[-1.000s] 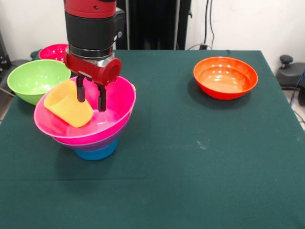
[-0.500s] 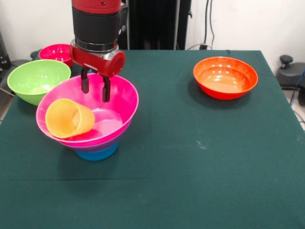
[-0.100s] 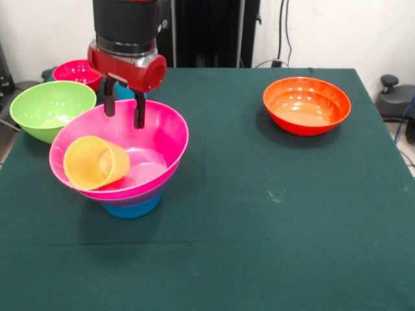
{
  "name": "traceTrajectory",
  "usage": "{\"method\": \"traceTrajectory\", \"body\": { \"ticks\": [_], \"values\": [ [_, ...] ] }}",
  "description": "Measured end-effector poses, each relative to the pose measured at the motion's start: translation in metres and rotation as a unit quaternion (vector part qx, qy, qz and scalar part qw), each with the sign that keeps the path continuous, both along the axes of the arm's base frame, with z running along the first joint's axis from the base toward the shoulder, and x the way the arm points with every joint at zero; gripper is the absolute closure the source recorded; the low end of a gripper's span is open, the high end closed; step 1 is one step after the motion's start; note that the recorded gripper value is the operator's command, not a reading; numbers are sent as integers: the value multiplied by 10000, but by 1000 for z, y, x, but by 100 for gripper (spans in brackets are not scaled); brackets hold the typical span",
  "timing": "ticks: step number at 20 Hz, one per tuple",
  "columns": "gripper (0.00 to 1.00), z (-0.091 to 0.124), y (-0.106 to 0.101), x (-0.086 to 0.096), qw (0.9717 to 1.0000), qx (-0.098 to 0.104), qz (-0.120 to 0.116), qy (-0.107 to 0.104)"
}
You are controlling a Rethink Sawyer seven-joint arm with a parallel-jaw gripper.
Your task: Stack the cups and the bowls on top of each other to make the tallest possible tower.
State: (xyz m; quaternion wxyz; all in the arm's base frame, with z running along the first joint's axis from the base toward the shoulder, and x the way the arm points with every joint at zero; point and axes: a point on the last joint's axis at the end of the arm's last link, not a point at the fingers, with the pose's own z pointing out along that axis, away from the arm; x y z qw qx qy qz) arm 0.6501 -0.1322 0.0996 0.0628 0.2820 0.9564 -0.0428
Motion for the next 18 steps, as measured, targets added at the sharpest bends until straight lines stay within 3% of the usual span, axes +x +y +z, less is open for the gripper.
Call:
{"method": "traceTrajectory", "body": {
  "ticks": [8,12,18],
  "values": [
    [0,40,-8,8,9999,-83,17,117],
    [0,52,-17,22,9996,-246,115,-24],
    [0,52,-33,42,9994,-242,146,-210]
  ]
}}
